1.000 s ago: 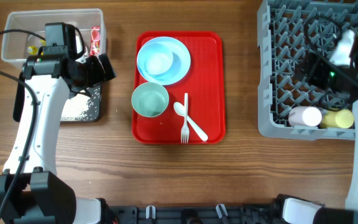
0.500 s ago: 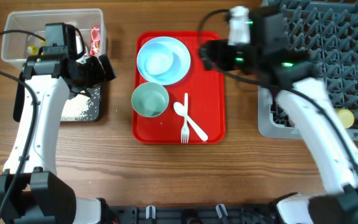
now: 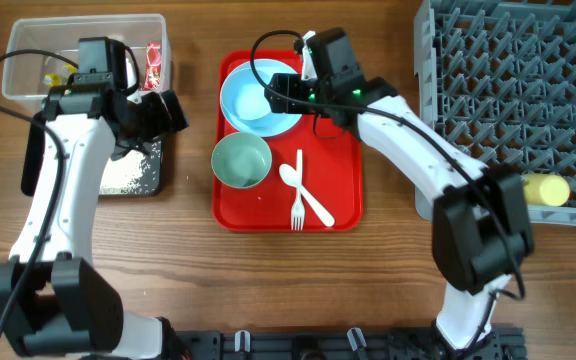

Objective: Sort waste into correct bins and load items into the dishwasher rack
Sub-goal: 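Reach the right gripper to the light-blue bowl and grasp it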

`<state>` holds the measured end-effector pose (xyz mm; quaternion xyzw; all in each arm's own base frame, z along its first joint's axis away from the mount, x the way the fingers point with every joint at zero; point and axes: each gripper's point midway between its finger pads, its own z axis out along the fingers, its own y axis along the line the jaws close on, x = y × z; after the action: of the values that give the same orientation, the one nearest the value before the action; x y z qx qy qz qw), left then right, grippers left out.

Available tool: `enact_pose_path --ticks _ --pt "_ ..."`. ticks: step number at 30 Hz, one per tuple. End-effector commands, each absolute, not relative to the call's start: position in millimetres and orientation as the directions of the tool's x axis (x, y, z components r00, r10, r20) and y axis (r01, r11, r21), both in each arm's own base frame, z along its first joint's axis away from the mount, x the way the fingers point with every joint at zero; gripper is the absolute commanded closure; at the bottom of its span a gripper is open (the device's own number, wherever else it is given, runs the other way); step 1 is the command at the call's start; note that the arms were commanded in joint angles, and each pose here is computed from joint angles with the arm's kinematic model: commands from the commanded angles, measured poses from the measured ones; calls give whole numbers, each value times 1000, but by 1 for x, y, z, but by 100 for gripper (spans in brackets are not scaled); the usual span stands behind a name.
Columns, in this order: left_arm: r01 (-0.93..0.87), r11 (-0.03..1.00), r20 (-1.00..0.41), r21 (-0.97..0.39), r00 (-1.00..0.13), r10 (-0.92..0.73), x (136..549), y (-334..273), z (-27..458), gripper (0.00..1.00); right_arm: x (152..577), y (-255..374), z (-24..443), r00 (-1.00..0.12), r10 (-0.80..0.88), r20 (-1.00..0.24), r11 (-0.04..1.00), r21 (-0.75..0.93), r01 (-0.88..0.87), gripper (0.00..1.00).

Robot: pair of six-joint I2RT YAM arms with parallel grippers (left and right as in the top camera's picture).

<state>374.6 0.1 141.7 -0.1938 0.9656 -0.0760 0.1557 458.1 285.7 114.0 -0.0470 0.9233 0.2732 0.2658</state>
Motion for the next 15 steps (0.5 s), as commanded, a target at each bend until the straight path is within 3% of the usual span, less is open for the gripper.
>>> enact_pose_path --ticks 1,15 --pt "-361 913 -239 -189 -885 -399 378 2 127 0 468 294 95 -866 118 -487 839 515 -176 25" --pt "-365 913 -220 -181 -890 -399 376 2 121 0 485 304 53 -856 190 -481 845 524 -107 39"
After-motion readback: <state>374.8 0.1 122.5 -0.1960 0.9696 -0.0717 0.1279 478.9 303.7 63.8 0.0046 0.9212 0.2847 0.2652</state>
